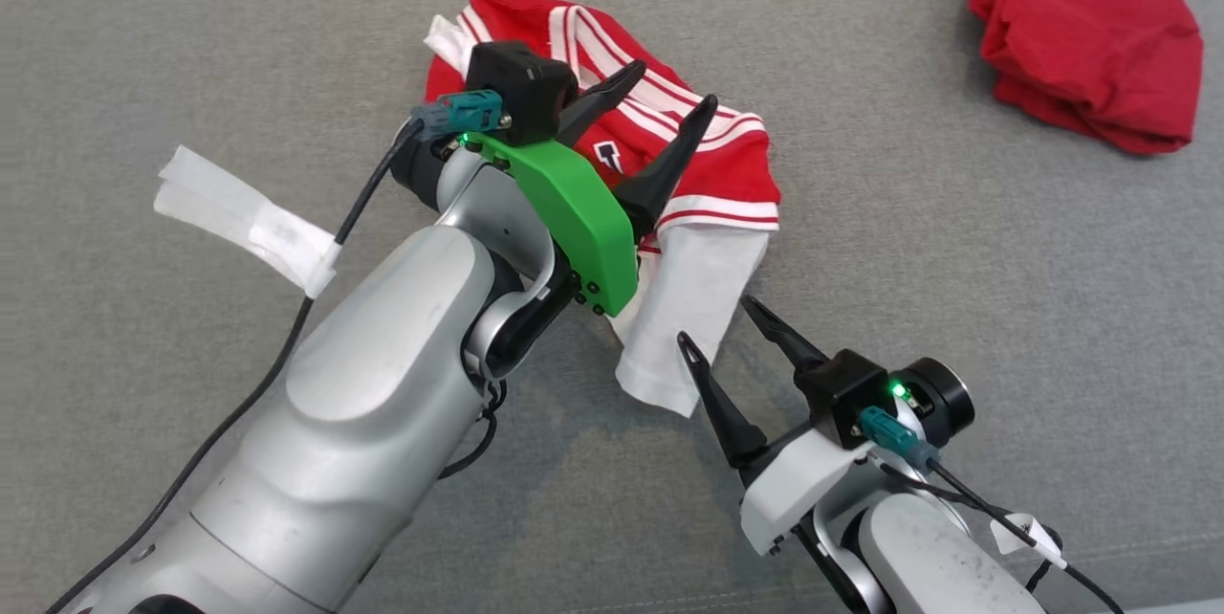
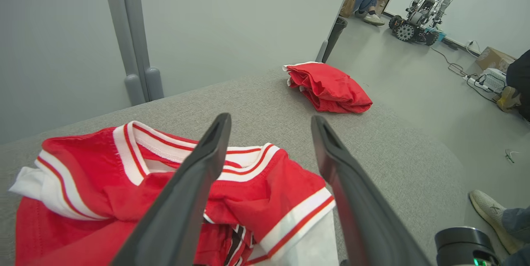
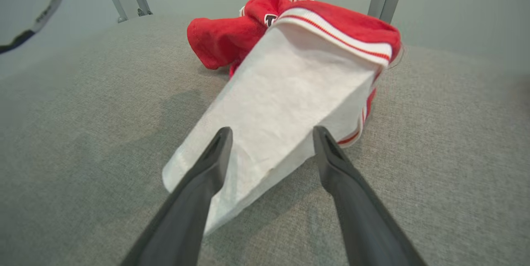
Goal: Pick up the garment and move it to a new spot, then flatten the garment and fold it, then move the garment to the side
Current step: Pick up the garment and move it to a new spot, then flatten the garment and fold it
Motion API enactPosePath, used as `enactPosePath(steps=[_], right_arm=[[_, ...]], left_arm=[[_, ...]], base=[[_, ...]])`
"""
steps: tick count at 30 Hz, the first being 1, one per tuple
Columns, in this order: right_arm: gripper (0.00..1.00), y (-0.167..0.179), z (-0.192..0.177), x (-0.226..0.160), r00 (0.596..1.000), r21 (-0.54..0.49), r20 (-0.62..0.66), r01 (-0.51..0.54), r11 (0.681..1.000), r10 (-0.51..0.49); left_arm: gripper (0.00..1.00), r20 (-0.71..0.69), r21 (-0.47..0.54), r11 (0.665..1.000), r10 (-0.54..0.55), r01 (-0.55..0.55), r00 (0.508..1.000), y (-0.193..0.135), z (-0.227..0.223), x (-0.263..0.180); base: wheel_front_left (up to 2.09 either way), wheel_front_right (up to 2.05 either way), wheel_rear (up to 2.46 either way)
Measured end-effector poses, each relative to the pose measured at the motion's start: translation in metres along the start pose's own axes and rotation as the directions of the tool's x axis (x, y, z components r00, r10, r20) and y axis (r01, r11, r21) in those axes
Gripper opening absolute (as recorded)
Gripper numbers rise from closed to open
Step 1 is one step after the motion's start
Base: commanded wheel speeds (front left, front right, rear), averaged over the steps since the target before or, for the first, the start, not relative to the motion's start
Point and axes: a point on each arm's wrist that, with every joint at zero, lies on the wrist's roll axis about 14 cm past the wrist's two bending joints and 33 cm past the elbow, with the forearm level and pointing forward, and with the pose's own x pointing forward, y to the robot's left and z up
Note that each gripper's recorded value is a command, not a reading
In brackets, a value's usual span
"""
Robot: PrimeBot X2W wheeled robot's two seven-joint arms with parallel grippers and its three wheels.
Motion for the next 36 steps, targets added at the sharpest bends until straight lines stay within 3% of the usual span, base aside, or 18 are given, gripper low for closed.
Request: enactPosePath(steps=[7,18,29,36], right_arm=[[1.00,0.015,-0.006,0.008,0.999,0.030,-0.030,-0.030,0.999,0.031],[1.00,0.040,-0.013,-0.007,0.996,0.099,-0.063,-0.057,0.993,0.064],[1.00,0.025,-0.034,-0.031,0.990,0.183,-0.142,0.040,0.982,-0.014],[1.00,0.012,-0.041,-0.030,0.984,0.268,-0.171,0.102,0.958,-0.057]], left_arm=[[1.00,0.082,-0.020,0.992,0.123,-0.121,0.989,0.021,0.011,-0.036],[1.00,0.124,-0.059,0.941,0.339,-0.334,0.932,0.065,0.007,-0.099],[1.00,0.138,-0.055,0.940,0.342,-0.337,0.930,0.062,0.002,-0.106],[1.00,0.141,-0.014,0.939,0.342,-0.344,0.929,0.062,0.000,-0.111]], base=[[0.00,0.00,0.00],[0.00,0.00,0.00],[0.00,0.00,0.00],[0.00,0.00,0.00]])
